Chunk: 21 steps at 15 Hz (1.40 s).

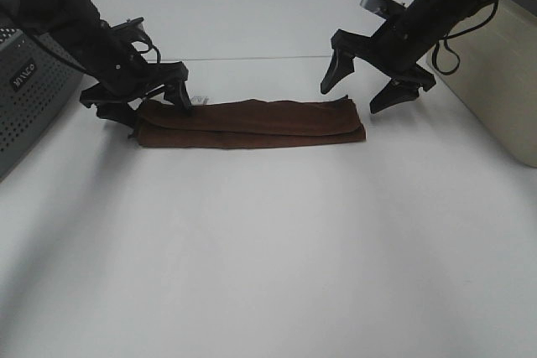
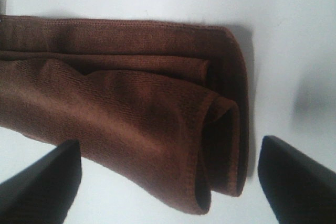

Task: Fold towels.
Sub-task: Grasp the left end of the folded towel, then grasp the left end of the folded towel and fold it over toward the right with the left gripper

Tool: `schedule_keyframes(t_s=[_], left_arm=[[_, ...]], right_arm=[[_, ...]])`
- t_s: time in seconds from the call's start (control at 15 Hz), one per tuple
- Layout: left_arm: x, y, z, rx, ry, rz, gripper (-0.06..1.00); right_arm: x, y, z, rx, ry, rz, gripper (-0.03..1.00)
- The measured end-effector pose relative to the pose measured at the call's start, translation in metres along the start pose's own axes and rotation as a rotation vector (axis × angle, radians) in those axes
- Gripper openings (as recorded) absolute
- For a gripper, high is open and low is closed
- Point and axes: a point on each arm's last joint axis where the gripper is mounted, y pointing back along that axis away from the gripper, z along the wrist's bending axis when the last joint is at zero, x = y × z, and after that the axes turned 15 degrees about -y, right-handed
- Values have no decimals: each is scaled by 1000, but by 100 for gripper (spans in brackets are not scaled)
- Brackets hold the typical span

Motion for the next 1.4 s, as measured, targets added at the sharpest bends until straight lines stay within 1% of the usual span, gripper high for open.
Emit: schedule_keyframes(t_s=[0.07,0.13,0.27,0.33,0.47,0.53,0.67,0.73,0.8,0.87,0.93,1.0,1.07,1.13,1.27,1.4], left_arm=[[-1,-3,-4,-4,-9,-17,78],[-1,-5,-7,-4,-14,-25,63],[-1,-6,-9,0,-12,-22,22],[0,-6,-8,2,-14,-13,13],[-2,0,-10,9,-37,31,13],[-5,7,-11,-6,-83,69,13],[-18,32,-12,-70,-174,136,13],[-28,50,-13,-109,-196,144,13],[-45,75,-18,-150,-183,89,13],[-55,88,-25,-142,-150,26,13],[-63,98,-36,-100,-116,-27,13],[-63,98,-36,-100,-116,-27,13],[-63,94,-72,20,-92,-40,13],[-60,85,-89,53,-97,-20,13],[-50,57,-116,87,-92,29,13],[-42,26,-133,97,-28,45,14]], right_arm=[[0,0,-1,9,6,-1,85],[0,0,-1,14,11,-1,85],[0,0,-3,32,24,-3,85],[0,0,-3,35,26,-3,85],[0,0,-3,35,26,-3,85],[0,0,-3,35,26,-3,85],[0,0,-3,35,25,-3,85],[0,0,-3,36,25,0,85],[1,0,-3,37,25,13,85],[2,0,-3,38,25,19,85],[3,0,-4,39,24,28,85],[3,0,-4,39,24,28,85],[4,5,-2,40,30,42,85],[5,11,1,38,36,39,85],[6,25,8,28,48,34,85],[7,40,15,20,62,24,85]])
